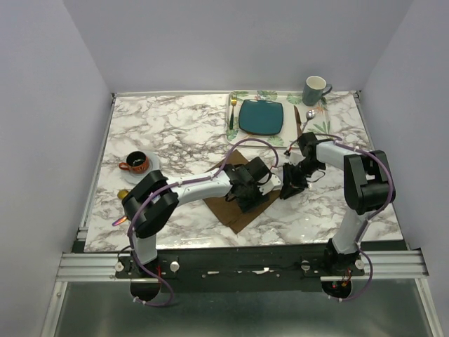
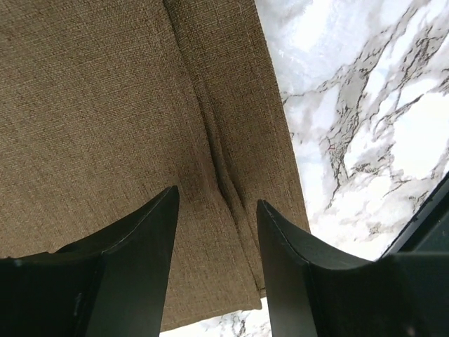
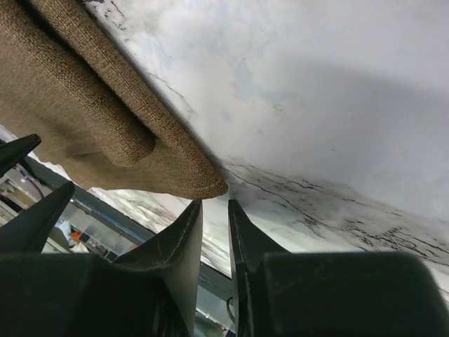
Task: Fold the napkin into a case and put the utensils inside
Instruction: Fold the rectangle-folded napkin at the center of the board.
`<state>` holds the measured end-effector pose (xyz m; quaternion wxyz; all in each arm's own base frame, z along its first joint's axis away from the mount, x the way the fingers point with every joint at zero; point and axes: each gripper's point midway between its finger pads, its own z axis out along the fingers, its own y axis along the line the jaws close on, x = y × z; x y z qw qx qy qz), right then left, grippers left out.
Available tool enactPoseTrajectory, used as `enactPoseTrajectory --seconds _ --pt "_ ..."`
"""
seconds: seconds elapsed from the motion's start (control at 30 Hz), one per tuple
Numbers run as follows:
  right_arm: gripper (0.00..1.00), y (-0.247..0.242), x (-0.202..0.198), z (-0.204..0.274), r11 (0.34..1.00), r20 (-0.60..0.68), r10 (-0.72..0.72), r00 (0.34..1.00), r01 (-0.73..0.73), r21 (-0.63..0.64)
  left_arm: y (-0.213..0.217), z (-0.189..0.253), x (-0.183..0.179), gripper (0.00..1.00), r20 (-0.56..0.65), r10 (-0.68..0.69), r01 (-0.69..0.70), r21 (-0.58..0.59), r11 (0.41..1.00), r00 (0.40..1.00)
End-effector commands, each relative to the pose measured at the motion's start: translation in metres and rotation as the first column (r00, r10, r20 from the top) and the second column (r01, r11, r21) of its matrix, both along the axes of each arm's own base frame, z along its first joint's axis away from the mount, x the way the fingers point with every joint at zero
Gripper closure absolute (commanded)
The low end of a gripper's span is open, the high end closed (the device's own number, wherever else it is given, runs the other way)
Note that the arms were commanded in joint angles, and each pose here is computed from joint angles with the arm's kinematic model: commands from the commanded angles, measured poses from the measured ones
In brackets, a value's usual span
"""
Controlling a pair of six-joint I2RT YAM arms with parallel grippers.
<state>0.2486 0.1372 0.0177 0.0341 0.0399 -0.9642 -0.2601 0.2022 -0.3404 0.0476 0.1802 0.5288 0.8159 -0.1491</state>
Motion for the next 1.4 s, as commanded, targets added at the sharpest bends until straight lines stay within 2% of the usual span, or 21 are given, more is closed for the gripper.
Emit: enactPoseTrajectory --seconds 0.0,0.13,0.4,0.6,0.73,0.9,1.03,1.13,1.37 --pt "0.71 -0.003 0.003 -0.011 0.999 -0.006 -0.017 1.000 0.017 -0.034 -0.013 -0.002 0.007 0.41 0.018 0.012 -0.012 -0.016 1.000 1.000" --pt "0.71 -0.005 0.002 -0.016 0.999 -0.017 -0.021 1.000 0.020 -0.049 -0.016 -0.009 0.008 0.42 0.006 0.017 -0.017 -0.004 1.000 1.000" --pt "0.71 -0.005 0.002 -0.019 0.998 -0.027 -0.026 0.999 0.025 -0.051 -0.018 -0.015 0.013 0.57 0.014 0.022 -0.022 0.011 1.000 1.000" --pt "0.72 -0.005 0.000 -0.020 0.998 -0.034 -0.026 0.999 0.025 -0.051 -0.017 -0.016 0.017 0.60 0.030 0.030 -0.031 0.023 0.999 0.999" --pt "0.71 -0.005 -0.001 -0.020 0.998 -0.038 -0.030 0.999 0.028 -0.052 -0.017 -0.017 0.018 0.65 0.033 0.026 -0.027 0.028 0.999 0.999" --pt "0.69 -0.002 0.001 -0.009 0.999 -0.021 -0.029 0.999 0.028 -0.029 -0.017 -0.017 0.017 0.80 0.032 0.020 -0.021 0.028 0.999 0.999" --pt "0.61 -0.003 0.004 0.013 1.000 0.017 -0.019 1.000 0.019 0.011 -0.016 -0.015 0.016 0.92 0.033 0.020 -0.021 0.024 1.000 0.999" --pt "0.61 -0.006 0.012 0.021 0.999 0.041 -0.031 0.999 0.030 0.027 -0.015 -0.012 0.015 0.99 0.034 0.021 -0.021 0.019 1.000 0.999" --pt "0.61 -0.008 0.023 0.012 0.998 0.033 -0.058 0.998 0.057 0.022 -0.018 -0.007 0.015 1.00 0.035 0.016 -0.016 0.003 1.000 0.999"
